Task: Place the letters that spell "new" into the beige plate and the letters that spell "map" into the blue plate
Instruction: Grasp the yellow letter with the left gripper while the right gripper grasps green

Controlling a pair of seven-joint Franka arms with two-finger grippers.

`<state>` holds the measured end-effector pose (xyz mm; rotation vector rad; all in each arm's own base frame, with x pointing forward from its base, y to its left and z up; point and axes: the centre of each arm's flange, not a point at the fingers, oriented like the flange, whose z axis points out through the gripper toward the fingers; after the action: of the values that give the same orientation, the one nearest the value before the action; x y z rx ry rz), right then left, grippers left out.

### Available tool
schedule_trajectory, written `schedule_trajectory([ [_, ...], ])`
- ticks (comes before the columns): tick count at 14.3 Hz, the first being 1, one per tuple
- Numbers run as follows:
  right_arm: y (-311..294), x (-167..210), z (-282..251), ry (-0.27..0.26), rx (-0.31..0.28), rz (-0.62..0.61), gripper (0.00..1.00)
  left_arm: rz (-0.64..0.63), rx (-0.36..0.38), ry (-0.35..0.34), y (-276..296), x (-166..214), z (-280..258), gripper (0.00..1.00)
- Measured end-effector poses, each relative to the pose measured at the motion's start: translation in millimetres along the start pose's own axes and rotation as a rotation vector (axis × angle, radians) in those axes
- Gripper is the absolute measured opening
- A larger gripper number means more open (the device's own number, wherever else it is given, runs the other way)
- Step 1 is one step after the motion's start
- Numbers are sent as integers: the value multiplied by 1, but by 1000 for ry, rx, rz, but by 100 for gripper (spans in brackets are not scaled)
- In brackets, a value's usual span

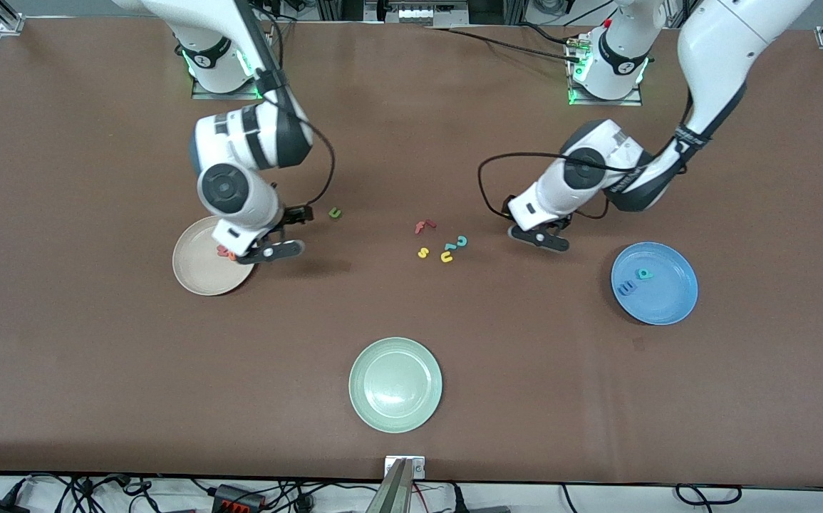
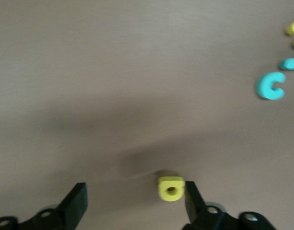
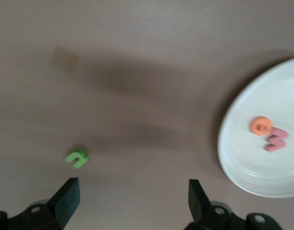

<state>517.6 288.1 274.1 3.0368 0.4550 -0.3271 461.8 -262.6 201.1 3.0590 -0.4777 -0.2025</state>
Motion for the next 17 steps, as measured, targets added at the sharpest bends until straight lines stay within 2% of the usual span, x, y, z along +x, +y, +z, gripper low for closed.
schedule_trajectory([
  [3, -51, -10, 13, 57, -29, -185, 100, 46, 15, -3, 30, -8, 12, 80],
  [8, -61, -19, 47, 113, -64, -446, 100, 76, 51, -4, 32, -11, 27, 70],
  [9, -66, -23, 55, 123, -66, -473, 100, 76, 49, -10, 31, -12, 30, 65],
  [10, -72, -27, 62, 133, -68, -490, 100, 77, 45, -15, 32, -12, 33, 56],
  [11, -77, -31, 69, 141, -72, -504, 100, 77, 43, -18, 33, -13, 34, 56],
  [12, -82, -35, 76, 144, -77, -517, 100, 75, 42, -19, 33, -13, 35, 49],
  [14, -91, -40, 88, 139, -91, -538, 100, 70, 44, -15, 32, -12, 33, 29],
  [15, -94, -42, 92, 134, -97, -552, 100, 67, 44, -12, 31, -10, 32, 27],
  [16, -96, -43, 95, 128, -102, -568, 96, 71, 56, -8, 29, -9, 30, 27],
  [17, -96, -43, 98, 124, -107, -579, 93, 83, 88, -1, 25, -6, 24, 27],
])
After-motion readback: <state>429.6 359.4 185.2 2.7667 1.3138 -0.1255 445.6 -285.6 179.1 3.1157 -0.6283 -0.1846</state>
